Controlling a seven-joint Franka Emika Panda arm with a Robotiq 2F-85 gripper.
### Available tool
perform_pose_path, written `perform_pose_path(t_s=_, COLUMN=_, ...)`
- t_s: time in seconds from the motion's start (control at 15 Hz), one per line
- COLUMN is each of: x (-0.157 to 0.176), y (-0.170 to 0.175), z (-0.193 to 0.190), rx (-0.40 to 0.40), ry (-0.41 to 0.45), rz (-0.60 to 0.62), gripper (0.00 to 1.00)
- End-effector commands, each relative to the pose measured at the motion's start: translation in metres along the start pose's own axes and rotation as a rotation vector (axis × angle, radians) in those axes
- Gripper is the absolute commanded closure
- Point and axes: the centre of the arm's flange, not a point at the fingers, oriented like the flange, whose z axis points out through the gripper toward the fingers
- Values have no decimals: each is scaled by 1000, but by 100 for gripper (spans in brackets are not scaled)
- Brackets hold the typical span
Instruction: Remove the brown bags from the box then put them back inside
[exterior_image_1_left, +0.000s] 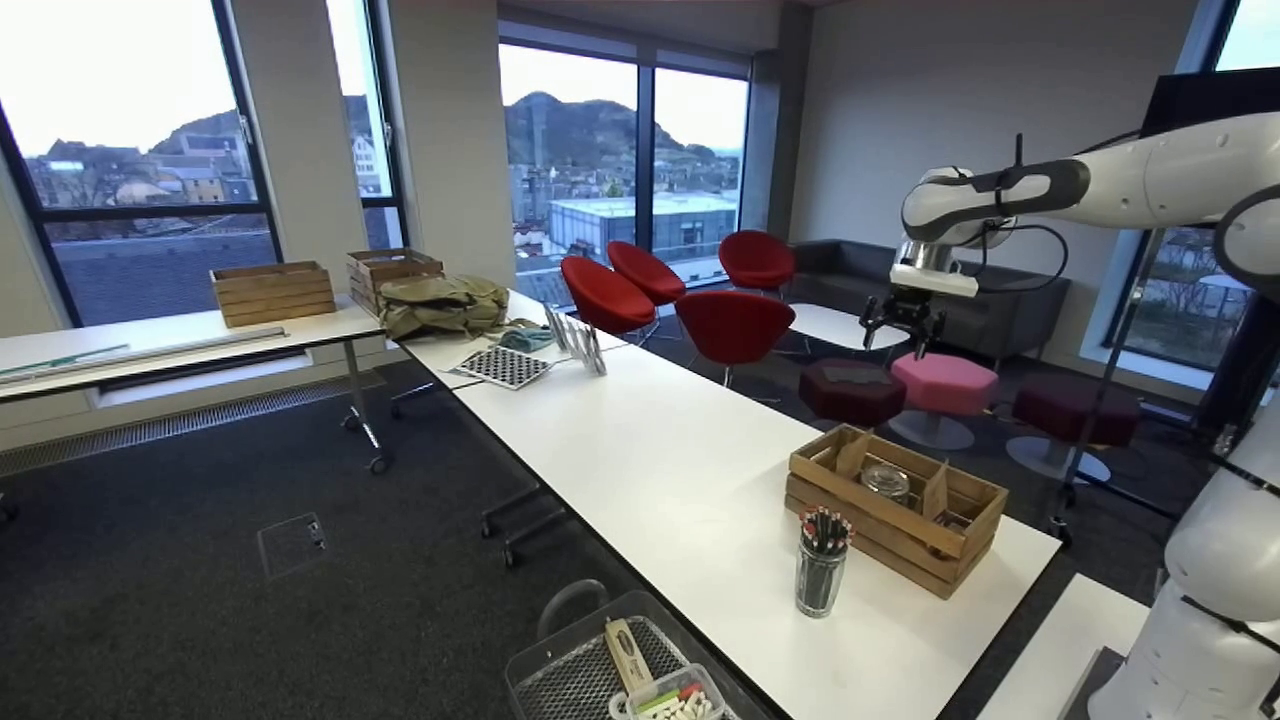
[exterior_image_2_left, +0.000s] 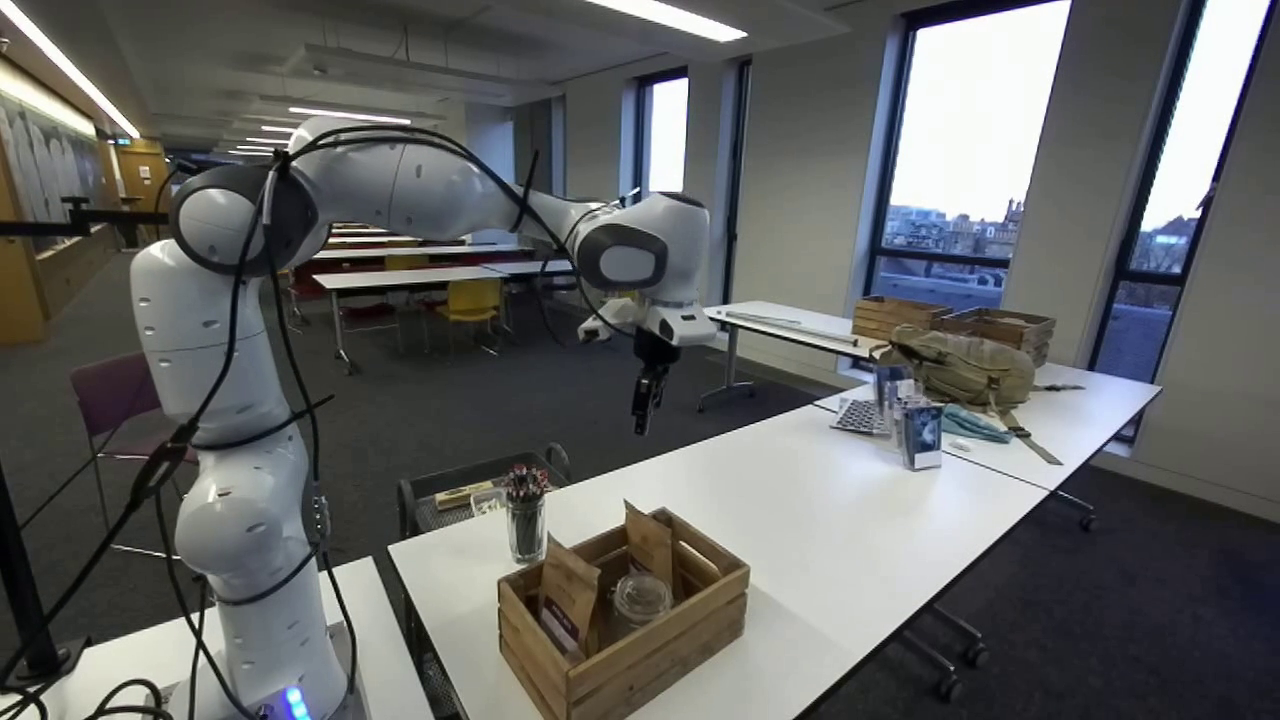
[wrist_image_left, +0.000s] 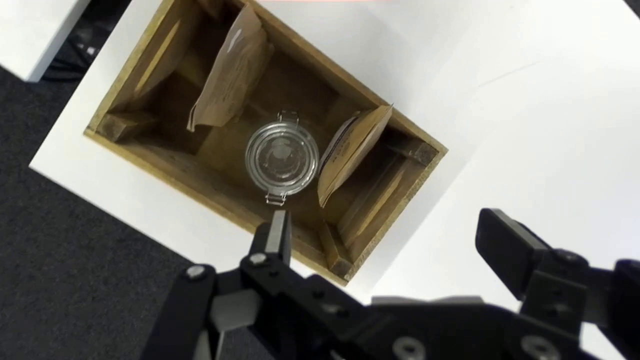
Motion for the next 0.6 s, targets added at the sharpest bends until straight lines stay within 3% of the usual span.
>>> perform_pose_path(t_s=0.0, x=48, y=0, z=47, rx=50, ry=-158, rz=98, gripper=0)
perform_pose_path(t_s=0.27, x=72, y=8, z=108, rx=6, ry=-237, rz=196, gripper=0)
perform_pose_path(t_s=0.53, x=81, y=2, z=145, rx=-37, ry=-282, rz=220, gripper=0)
